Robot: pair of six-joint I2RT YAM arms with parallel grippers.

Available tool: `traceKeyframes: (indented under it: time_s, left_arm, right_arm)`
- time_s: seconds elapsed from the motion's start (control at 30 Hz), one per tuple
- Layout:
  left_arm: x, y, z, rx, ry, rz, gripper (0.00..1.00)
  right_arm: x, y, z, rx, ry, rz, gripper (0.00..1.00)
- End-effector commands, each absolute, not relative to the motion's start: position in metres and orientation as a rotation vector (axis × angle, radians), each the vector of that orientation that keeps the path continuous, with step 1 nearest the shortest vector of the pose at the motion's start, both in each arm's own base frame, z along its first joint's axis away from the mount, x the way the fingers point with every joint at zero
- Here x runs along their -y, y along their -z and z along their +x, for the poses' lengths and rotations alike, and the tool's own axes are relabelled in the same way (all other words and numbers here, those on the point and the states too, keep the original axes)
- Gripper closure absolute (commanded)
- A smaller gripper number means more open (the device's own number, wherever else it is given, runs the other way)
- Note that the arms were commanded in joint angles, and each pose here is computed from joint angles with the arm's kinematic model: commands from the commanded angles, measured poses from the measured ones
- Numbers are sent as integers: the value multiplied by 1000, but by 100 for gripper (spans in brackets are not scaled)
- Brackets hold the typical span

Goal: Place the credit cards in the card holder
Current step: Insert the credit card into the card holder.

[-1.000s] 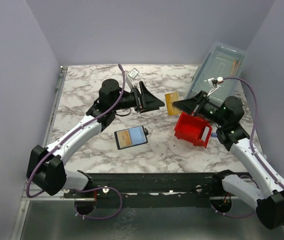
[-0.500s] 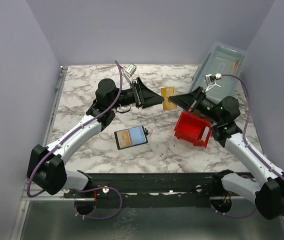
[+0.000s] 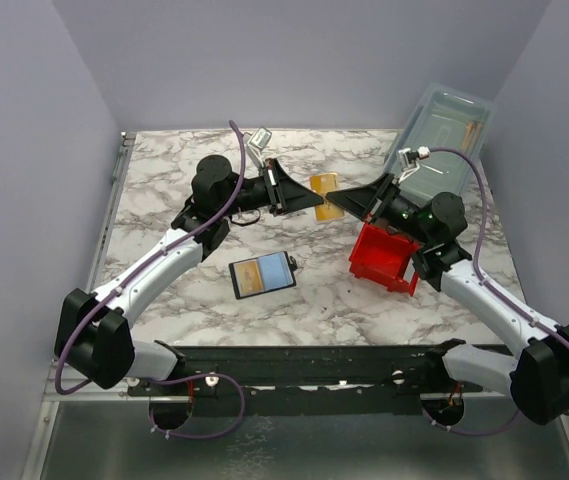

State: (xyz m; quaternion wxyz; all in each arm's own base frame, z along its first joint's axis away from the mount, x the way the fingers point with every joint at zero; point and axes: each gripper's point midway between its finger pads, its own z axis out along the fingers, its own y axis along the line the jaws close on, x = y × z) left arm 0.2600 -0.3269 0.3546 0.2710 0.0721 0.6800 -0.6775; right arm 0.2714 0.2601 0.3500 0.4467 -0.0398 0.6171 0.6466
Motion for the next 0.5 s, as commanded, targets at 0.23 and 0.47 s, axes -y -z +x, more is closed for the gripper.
traceKeyframes:
  time_s: [0.23,0.47]
  left_arm:
    - [252,-268,291,-2269,1218,80,100]
    - [150,-151,284,-2686,883,-245,100]
  right_arm:
    - [-261,-266,309,-1875,-1277,26,56]
    - [-291,-167,315,-2219,-1027,-57,39]
